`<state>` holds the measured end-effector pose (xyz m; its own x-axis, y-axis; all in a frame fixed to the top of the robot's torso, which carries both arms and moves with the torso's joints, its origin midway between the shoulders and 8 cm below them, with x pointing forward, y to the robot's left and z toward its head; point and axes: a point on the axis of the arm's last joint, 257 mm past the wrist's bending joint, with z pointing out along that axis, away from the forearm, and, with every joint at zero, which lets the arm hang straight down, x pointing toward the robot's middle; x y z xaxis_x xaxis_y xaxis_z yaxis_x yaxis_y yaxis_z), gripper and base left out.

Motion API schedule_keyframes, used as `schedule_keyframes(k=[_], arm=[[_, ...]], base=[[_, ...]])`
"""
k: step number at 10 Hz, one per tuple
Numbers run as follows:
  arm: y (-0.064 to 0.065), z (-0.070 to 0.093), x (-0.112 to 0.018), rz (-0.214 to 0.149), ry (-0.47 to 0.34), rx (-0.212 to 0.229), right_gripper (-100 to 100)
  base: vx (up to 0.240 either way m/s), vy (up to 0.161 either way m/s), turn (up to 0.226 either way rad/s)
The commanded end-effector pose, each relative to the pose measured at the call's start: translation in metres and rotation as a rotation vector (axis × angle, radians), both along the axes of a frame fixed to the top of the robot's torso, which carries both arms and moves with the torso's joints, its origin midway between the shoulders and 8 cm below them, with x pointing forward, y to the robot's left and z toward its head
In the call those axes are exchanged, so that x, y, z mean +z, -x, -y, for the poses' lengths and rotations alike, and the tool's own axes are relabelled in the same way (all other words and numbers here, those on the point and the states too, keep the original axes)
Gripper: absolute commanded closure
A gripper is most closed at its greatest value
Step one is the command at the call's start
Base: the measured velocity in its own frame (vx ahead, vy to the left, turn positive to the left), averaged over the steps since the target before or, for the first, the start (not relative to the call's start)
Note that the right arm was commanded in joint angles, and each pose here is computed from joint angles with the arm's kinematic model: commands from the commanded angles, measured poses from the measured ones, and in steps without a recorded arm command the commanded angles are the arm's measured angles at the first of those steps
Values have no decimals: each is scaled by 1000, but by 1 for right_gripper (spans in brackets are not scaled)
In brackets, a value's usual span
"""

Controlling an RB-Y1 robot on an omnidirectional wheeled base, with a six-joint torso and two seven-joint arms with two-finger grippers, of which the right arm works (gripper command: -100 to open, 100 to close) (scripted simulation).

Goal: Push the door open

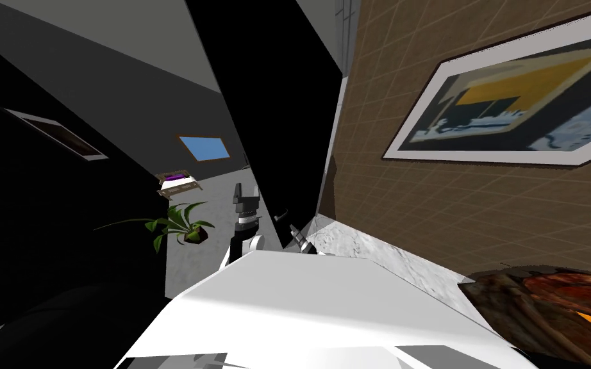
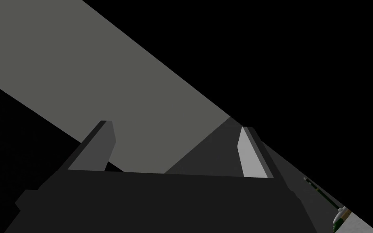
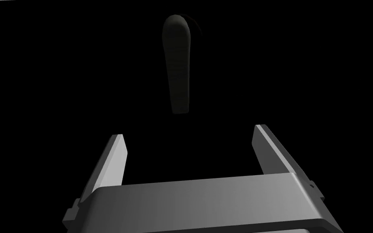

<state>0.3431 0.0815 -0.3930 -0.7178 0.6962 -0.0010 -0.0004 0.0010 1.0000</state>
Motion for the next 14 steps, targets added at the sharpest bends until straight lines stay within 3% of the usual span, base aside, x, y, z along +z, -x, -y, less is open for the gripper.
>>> schedule_keyframes(k=[1, 8, 9, 14], arm=[[-3, 6, -3, 2, 14, -5, -100], [-9, 4, -1, 6, 15, -19, -100], [-9, 4, -1, 6, 15, -19, 100], [-9, 4, -1, 6, 15, -19, 100]], base=[[81, 78, 44], [144, 137, 23], [-7, -8, -6], [-15, -13, 1]])
